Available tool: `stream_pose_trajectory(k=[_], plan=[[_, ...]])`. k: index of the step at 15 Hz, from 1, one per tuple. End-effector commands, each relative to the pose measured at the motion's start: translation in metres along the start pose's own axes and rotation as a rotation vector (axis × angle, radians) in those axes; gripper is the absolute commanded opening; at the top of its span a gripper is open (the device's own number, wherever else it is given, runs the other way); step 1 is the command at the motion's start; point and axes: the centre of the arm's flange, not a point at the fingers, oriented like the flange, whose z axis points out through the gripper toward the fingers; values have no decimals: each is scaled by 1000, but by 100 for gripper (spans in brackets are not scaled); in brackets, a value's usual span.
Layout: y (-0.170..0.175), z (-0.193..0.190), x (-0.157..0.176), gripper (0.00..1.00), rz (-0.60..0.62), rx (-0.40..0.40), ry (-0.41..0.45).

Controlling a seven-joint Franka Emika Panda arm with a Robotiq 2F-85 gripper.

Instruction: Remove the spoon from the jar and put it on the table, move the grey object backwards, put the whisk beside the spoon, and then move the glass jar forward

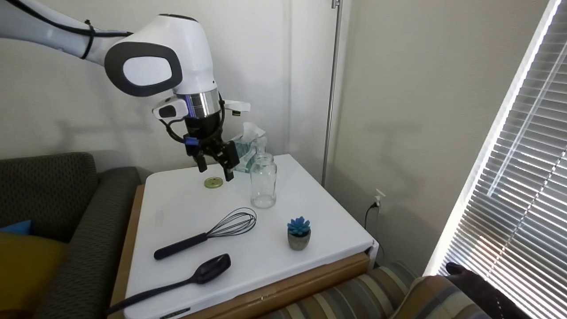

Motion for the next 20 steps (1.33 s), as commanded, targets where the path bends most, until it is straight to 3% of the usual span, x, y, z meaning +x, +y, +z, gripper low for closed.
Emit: stream_pose_trajectory(k=[1, 8, 12, 15, 20], plan=[[7, 19, 9, 100, -33, -16, 4], [22, 38, -5, 100, -217, 8, 23], [7, 10, -11, 100, -274, -64, 111], [-6, -24, -23, 100, -435, -107, 130], [-23, -65, -56, 100, -658, -97, 200]])
